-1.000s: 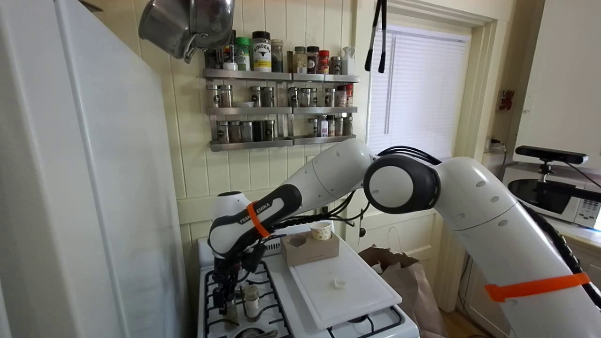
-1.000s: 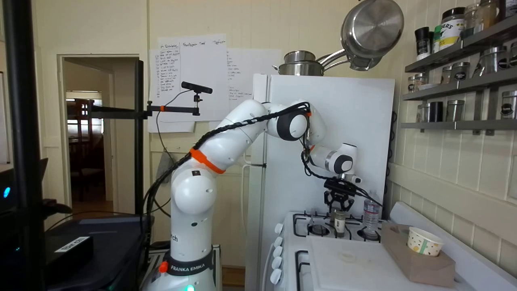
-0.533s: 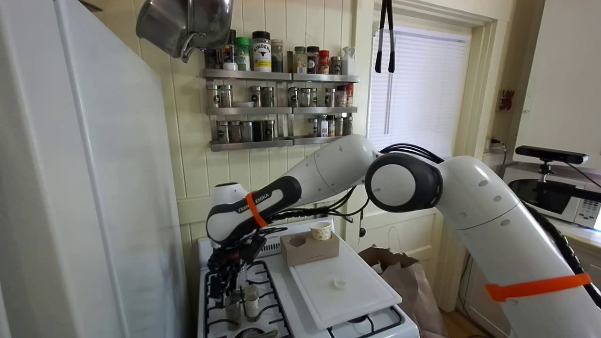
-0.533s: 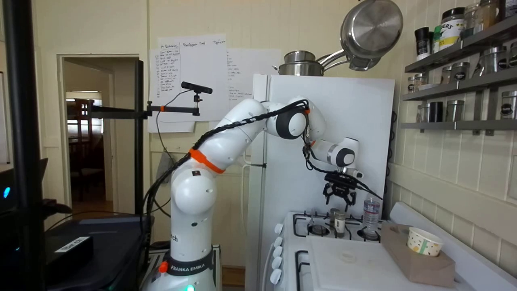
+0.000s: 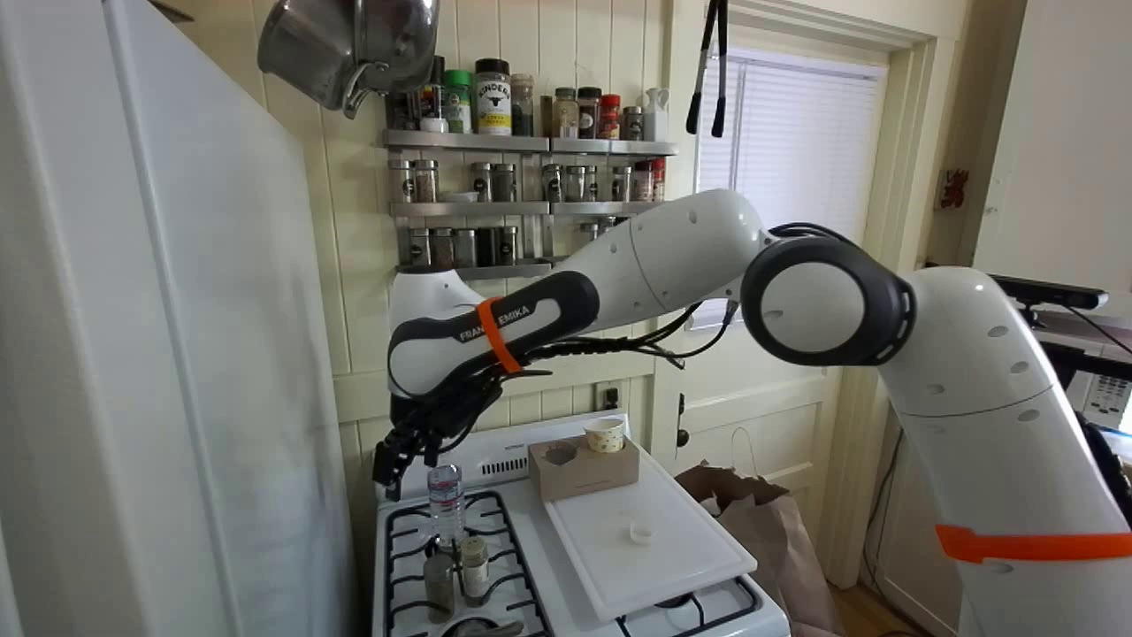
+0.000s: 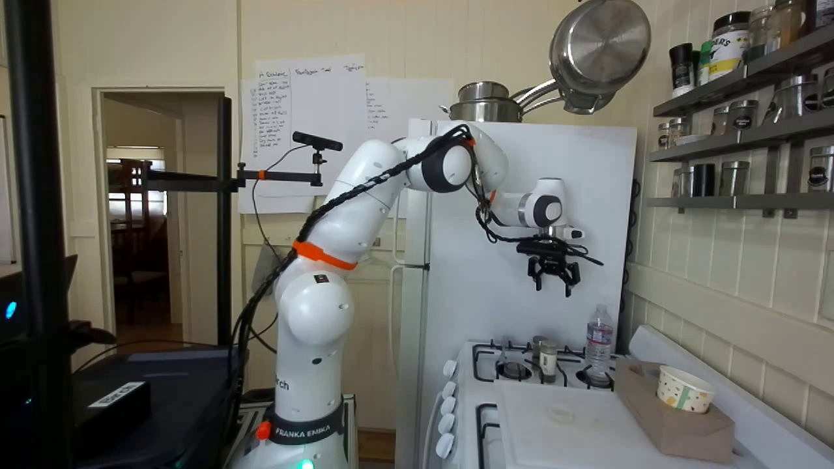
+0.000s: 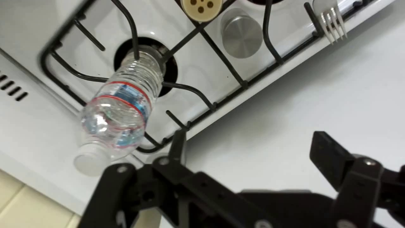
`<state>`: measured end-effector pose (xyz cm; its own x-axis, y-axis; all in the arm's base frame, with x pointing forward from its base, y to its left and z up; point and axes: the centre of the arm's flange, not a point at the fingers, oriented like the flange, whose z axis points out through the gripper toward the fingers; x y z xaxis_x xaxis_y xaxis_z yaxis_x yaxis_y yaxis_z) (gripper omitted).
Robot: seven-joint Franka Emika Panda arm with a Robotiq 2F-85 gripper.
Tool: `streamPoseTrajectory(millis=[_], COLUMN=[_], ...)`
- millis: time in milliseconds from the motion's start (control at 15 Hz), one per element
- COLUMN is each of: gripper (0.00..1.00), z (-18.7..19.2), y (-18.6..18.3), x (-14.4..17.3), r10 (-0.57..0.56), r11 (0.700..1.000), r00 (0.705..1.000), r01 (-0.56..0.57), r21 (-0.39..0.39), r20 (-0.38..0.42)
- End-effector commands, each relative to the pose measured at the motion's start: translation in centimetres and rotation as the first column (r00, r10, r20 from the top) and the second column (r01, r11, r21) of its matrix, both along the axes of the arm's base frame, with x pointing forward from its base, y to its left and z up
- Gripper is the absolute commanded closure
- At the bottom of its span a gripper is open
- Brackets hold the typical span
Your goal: Take the spice bottle off of the tray and put the water bottle on the tray
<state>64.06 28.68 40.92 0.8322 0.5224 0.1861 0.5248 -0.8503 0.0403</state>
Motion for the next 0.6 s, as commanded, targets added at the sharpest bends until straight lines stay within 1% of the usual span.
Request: streamPoseTrajectory(millis=[0, 133, 267, 333, 400, 533], gripper=[0.0, 0.0, 0.0, 0.0, 0.0, 0.0], z=[4.1, 5.7, 6.5, 6.5, 7.0, 7.3], y=[-4.1, -7.3, -9.7, -7.2, -8.4, -9.5], x=[-5.6, -7.4, -8.5, -4.7, -5.5, -6.5], r10=[-0.196, -0.306, -0.409, -0.322, -0.359, -0.387], r11=[0.98, 0.952, 0.913, 0.947, 0.933, 0.922], r00=[0.98, 0.951, 0.911, 0.946, 0.932, 0.921], r01=[0.197, 0.306, 0.408, 0.322, 0.359, 0.387], r21=[-0.018, 0.008, 0.027, 0.015, 0.016, 0.016], r20=[0.044, 0.054, 0.058, 0.044, 0.046, 0.047])
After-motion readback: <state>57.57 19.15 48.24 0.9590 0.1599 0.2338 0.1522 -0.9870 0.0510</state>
